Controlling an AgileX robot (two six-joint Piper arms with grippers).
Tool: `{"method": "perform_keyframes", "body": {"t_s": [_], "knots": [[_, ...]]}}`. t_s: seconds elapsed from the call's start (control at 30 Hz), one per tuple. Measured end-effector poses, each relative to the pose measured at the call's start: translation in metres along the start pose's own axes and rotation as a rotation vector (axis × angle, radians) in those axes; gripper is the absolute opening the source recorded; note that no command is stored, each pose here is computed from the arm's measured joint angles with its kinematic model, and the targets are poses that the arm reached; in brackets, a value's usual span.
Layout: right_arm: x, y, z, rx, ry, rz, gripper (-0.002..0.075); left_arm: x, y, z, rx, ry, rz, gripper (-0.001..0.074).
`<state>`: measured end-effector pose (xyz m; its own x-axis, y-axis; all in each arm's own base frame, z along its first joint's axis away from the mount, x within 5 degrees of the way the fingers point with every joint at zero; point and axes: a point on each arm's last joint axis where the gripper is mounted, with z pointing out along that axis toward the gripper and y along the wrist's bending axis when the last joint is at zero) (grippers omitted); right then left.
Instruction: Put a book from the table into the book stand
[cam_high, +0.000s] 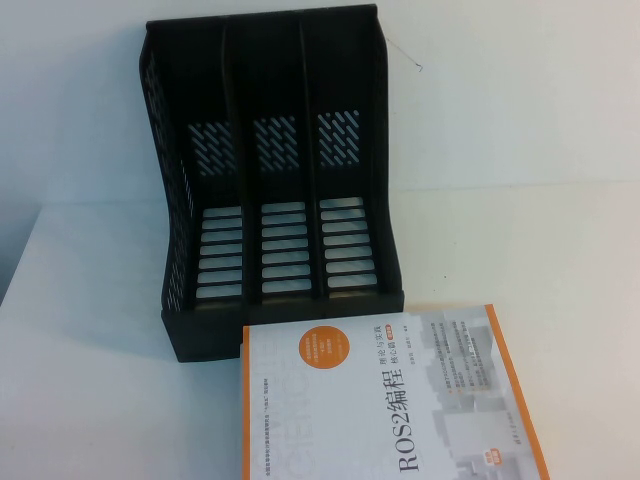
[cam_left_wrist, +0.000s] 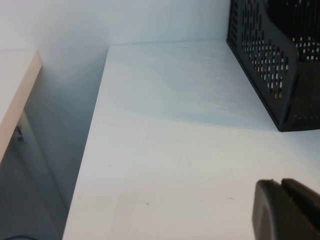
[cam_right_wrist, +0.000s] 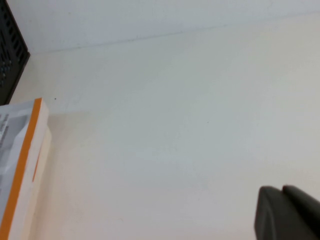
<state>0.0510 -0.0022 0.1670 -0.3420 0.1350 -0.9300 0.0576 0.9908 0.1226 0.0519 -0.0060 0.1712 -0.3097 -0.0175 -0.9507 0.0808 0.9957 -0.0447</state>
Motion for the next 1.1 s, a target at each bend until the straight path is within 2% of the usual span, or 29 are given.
{"method": "perform_keyframes", "body": {"t_s": [0.23, 0.33, 0.6, 0.8, 0.97, 1.1], "knots": [[0.0, 0.0, 0.0, -0.001, -0.004, 0.0, -0.0001, -0.001, 0.0, 0.0, 0.0, -0.006, 0.0, -0.0003], [-0.004, 0.001, 0.0, -0.012, -0.047, 0.0, -0.0001, -0.006, 0.0, 0.0, -0.002, -0.069, 0.0, -0.0003], [-0.041, 0.01, -0.011, -0.117, -0.478, 0.0, -0.0001, -0.046, 0.001, -0.013, -0.016, -0.536, 0.002, -0.0003], [-0.06, 0.015, -0.024, -0.179, -0.724, 0.005, -0.0001, -0.064, 0.002, -0.027, -0.024, -0.79, 0.004, -0.0003], [-0.066, 0.013, -0.03, -0.188, -0.82, 0.055, -0.0001, -0.069, 0.003, -0.032, -0.038, -0.871, 0.008, -0.0003], [-0.071, 0.007, -0.034, -0.178, -0.887, 0.175, -0.0001, -0.069, 0.005, -0.032, -0.059, -0.872, -0.002, -0.0003]]}}
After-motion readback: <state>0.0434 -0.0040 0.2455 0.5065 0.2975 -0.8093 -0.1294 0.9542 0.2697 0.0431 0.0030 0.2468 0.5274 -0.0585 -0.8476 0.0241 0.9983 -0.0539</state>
